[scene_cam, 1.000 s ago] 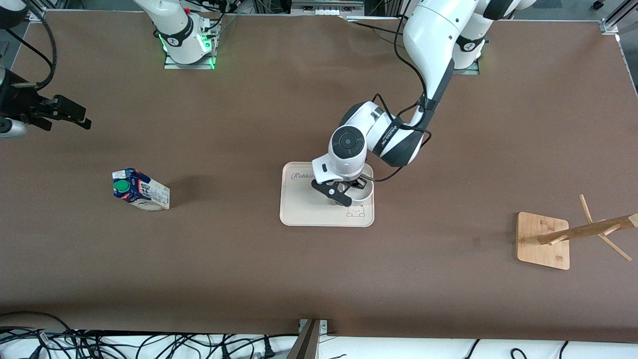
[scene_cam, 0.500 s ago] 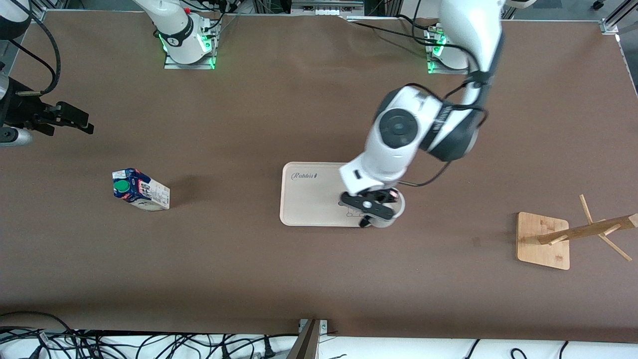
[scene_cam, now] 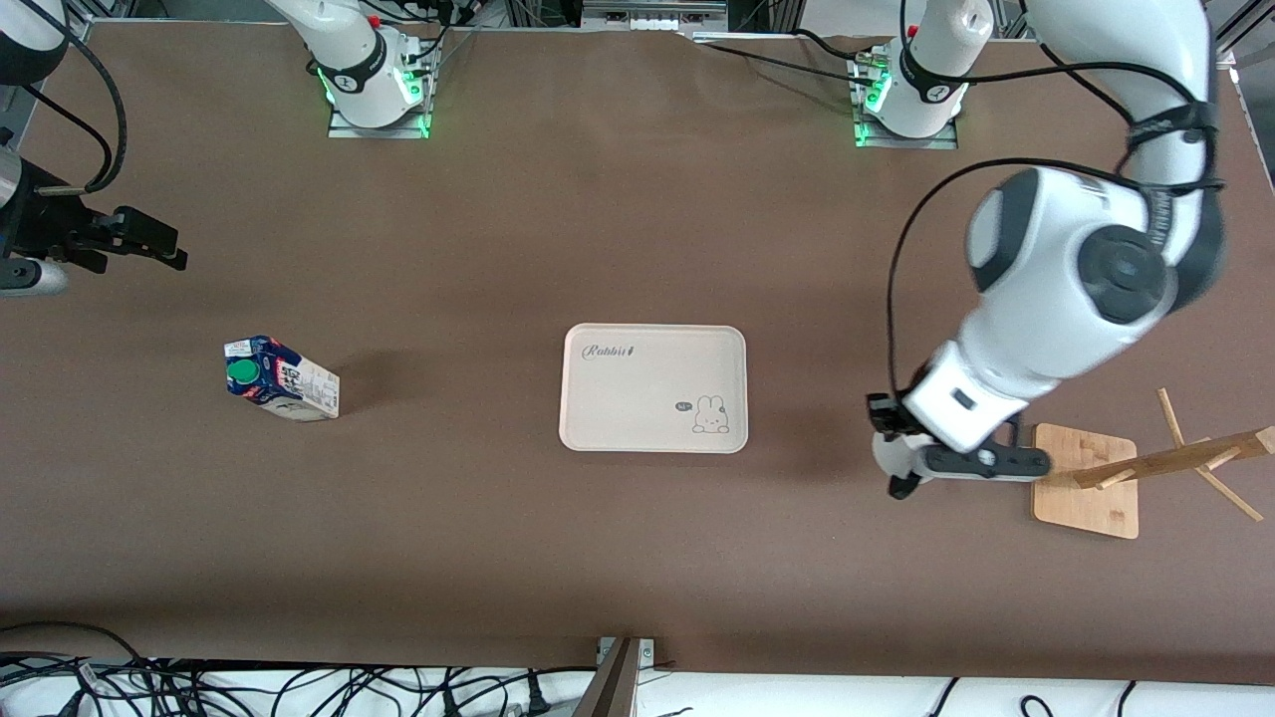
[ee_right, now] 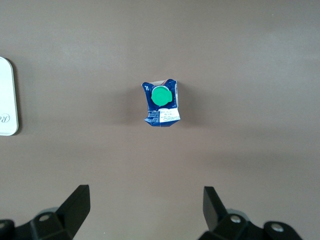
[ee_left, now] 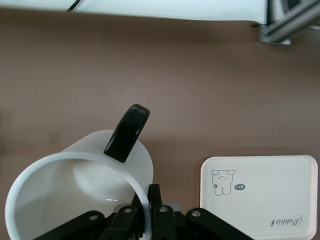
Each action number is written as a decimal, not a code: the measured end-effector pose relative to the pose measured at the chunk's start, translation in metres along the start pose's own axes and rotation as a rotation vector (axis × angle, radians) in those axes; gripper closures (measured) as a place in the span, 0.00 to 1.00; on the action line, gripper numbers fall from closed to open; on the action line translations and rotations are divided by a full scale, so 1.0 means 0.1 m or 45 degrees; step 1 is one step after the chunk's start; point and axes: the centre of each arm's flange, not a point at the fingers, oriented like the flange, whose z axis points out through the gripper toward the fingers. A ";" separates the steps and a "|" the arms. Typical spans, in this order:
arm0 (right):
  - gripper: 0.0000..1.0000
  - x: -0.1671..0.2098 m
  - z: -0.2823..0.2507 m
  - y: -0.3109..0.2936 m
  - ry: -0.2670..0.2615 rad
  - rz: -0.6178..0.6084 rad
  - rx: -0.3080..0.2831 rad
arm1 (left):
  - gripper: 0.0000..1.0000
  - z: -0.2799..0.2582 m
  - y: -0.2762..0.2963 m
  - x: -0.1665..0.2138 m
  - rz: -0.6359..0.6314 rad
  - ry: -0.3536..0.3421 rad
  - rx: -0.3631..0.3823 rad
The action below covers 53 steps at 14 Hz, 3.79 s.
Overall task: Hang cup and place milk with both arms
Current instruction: 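Lower the mug handle onto a mug-tree peg with the left gripper, then open the left gripper to release the mug on the peg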
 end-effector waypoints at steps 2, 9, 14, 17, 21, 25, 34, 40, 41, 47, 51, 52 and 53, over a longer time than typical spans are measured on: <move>0.00 0.00 0.00 -0.01 -0.001 -0.002 0.000 | 0.94 -0.13 -0.57 0.12 -0.165 -0.044 -0.082; 0.00 0.01 -0.01 -0.04 0.002 -0.010 -0.001 | 0.94 -0.77 -1.76 0.13 -0.457 -0.120 -0.349; 0.00 0.01 -0.03 -0.06 0.007 -0.013 -0.001 | 0.94 -0.97 -2.39 0.10 -0.588 -0.136 -0.486; 0.00 0.01 -0.03 -0.06 0.007 -0.013 -0.001 | 0.94 -1.00 -2.62 0.08 -0.641 -0.145 -0.544; 0.00 0.01 -0.03 -0.06 0.007 -0.013 -0.001 | 0.94 -0.97 -2.92 0.11 -0.709 -0.133 -0.611; 0.00 0.01 -0.03 -0.05 0.005 -0.012 -0.001 | 0.94 -0.87 -3.25 0.26 -0.750 -0.103 -0.666; 0.00 0.01 -0.03 -0.05 0.005 -0.012 -0.001 | 0.94 -0.81 -3.51 0.29 -0.760 -0.127 -0.706; 0.00 0.01 -0.03 -0.05 0.005 -0.012 -0.001 | 0.93 -0.76 -3.86 0.18 -0.612 -0.110 -0.721; 0.00 0.01 -0.03 -0.05 0.005 -0.012 -0.001 | 0.91 -0.74 -3.89 0.17 -0.557 -0.104 -0.724; 0.00 0.01 -0.03 -0.05 0.004 -0.011 -0.001 | 0.42 -1.01 -3.56 0.13 -0.322 -0.098 -0.508; 0.00 0.01 -0.02 -0.05 0.004 -0.011 -0.001 | 0.02 -1.50 -2.63 0.03 -0.132 -0.100 -0.300; 0.00 0.01 -0.02 -0.05 0.004 -0.011 -0.001 | 0.00 -1.58 -2.42 -0.02 -0.118 -0.111 -0.267; 0.00 0.01 -0.02 -0.05 0.004 -0.011 -0.001 | 0.00 -1.63 -2.26 -0.05 -0.110 -0.119 -0.251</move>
